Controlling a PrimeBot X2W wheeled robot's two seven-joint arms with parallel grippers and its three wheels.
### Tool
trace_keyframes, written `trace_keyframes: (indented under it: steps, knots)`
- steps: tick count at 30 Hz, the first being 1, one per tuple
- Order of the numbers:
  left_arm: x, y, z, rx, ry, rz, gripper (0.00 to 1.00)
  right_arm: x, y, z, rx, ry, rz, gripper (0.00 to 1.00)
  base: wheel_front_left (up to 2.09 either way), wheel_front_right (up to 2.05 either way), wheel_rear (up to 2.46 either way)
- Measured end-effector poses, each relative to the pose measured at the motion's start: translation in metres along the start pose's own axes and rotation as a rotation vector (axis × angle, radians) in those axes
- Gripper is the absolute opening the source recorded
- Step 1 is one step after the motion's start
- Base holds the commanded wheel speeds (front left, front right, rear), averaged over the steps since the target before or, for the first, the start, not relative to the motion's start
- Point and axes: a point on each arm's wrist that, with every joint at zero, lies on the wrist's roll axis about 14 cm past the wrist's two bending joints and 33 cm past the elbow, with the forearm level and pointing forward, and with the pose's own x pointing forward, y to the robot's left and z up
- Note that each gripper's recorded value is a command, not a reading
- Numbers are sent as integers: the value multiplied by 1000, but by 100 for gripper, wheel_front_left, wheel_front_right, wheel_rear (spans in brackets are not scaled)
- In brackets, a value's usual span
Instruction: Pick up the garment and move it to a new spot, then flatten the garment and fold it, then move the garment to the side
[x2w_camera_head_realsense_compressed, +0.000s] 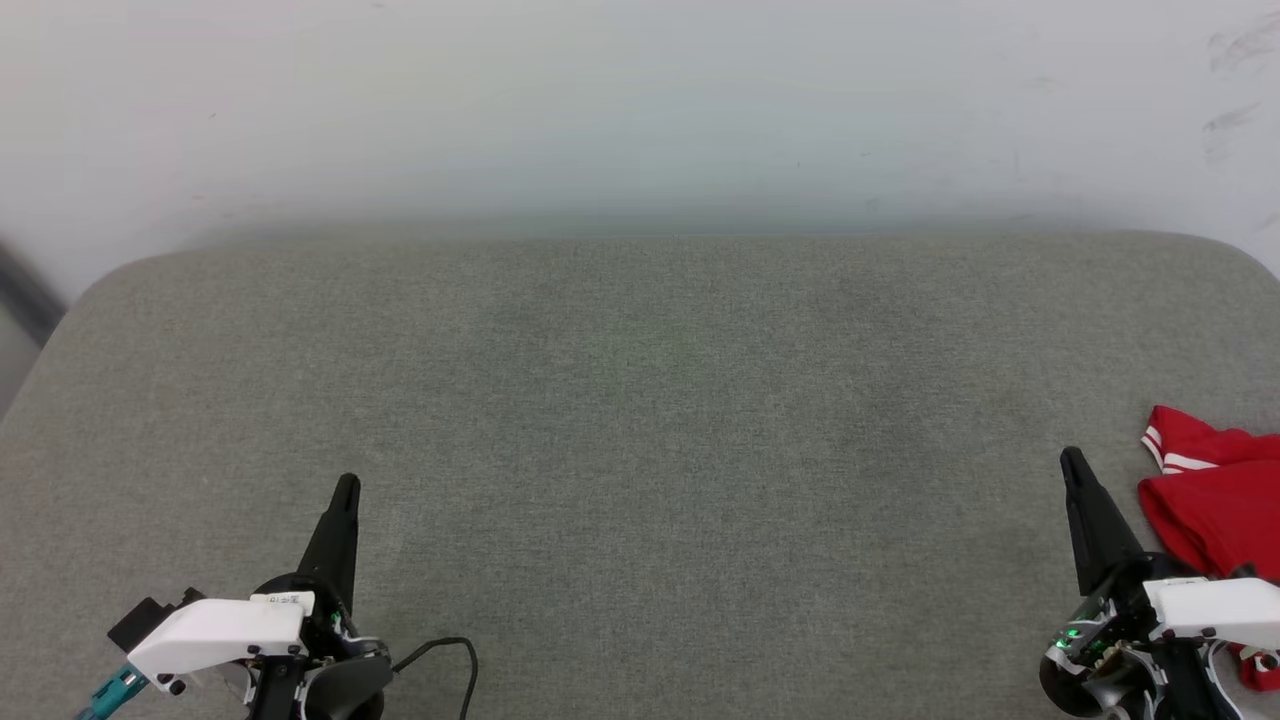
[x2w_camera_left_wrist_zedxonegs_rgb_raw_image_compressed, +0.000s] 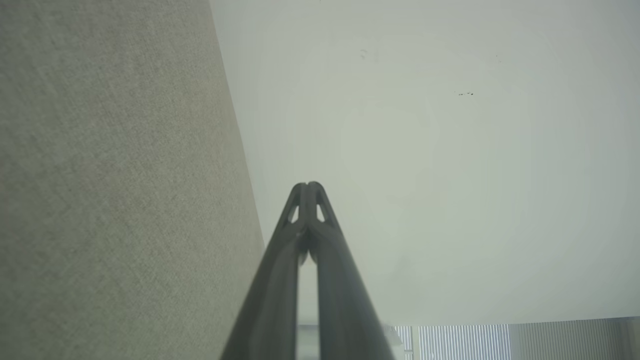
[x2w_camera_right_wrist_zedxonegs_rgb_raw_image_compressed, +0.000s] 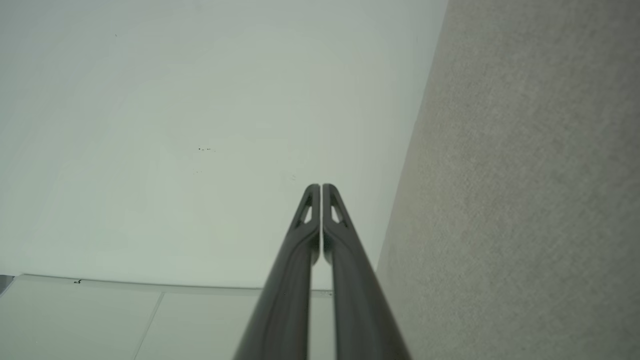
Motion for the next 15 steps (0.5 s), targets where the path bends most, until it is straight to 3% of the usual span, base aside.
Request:
trace_keyframes:
  steps: [15]
  knots:
    - [0,-1,1,-26,-3,-8,0,1,0,0,28,-1,2,0,0,0,0]
